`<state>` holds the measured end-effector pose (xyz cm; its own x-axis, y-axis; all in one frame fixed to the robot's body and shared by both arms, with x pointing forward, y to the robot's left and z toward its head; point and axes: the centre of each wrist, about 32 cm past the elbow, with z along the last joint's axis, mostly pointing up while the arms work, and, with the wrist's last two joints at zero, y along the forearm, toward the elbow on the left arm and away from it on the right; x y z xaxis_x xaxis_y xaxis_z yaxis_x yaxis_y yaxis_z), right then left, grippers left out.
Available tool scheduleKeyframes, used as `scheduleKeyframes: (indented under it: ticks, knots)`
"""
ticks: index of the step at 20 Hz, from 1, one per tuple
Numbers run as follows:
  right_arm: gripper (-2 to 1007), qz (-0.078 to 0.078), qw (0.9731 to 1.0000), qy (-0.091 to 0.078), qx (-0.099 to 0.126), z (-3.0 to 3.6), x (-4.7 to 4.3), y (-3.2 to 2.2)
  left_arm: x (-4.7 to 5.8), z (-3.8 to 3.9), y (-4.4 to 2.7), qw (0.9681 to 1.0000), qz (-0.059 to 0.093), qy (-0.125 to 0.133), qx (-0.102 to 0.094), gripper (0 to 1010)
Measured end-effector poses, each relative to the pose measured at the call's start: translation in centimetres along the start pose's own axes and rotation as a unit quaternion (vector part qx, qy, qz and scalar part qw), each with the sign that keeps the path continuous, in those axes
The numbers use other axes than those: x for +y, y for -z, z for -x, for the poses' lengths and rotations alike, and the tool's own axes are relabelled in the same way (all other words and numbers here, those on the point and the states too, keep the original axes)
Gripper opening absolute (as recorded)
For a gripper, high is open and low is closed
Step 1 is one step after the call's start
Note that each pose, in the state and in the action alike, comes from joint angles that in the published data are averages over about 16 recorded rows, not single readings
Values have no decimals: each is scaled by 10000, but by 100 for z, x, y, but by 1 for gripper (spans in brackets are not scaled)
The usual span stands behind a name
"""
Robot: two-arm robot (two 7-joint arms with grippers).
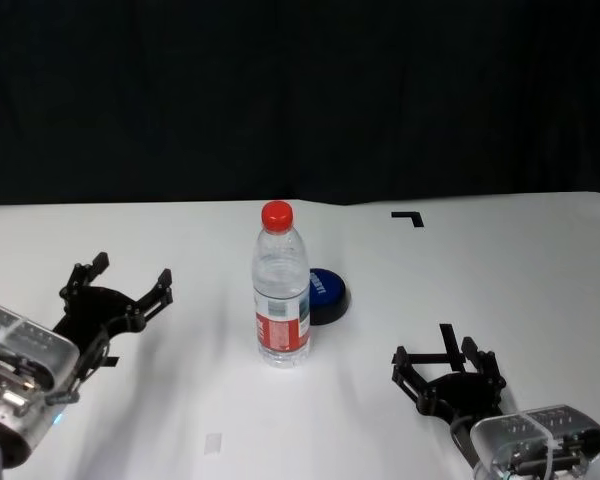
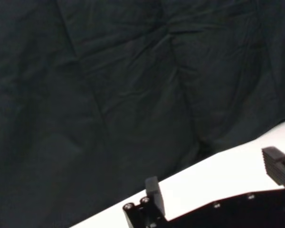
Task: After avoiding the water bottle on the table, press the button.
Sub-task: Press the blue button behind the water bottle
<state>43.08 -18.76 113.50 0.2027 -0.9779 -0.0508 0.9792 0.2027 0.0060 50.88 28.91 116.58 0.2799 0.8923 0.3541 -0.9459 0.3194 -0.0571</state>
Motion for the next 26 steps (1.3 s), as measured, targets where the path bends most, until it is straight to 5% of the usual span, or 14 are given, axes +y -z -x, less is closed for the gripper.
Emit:
scheduleKeyframes:
  ticks: [11, 26]
  knots:
    - [1002, 0, 10000, 0, 0, 0, 0, 0, -222, -70, -14, 9994, 128, 309, -123, 1009]
    - [1002, 0, 10000, 0, 0, 0, 0, 0, -517, -71, 6, 9967, 257, 743, -203, 1009]
